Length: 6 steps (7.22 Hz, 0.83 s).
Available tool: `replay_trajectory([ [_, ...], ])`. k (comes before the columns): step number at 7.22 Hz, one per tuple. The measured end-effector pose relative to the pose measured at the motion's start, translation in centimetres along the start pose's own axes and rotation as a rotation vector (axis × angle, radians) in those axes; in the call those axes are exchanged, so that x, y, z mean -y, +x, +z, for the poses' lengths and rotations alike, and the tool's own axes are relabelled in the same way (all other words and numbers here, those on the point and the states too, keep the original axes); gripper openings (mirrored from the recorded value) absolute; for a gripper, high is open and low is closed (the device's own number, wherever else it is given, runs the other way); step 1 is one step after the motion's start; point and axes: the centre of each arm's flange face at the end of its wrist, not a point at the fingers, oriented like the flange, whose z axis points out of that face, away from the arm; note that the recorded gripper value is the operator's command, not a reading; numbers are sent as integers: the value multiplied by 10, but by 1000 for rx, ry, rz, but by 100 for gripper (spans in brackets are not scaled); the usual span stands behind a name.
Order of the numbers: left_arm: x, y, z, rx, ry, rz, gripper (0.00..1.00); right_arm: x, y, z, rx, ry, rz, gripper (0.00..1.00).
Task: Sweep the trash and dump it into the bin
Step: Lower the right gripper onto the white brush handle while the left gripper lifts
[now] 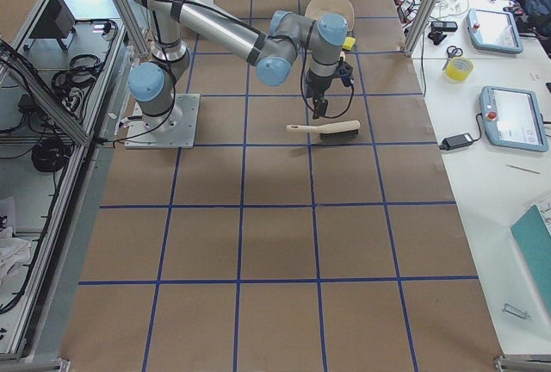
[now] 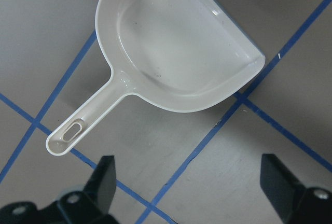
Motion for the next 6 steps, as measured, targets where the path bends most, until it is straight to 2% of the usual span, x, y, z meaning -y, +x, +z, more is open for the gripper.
replay_trajectory([
  [1,2,-11,10,15,12,39,99,1,2,19,3,-12,-12,100],
  [2,5,-19,16,37,28,75,93,3,8,37,-6,-33,-15,100],
  [4,6,-21,26,37,35,98,100,2,22,64,-9,-83,-2,100],
  [6,4,-14,29,10,21,96,100,-2,24,78,3,-108,7,100],
])
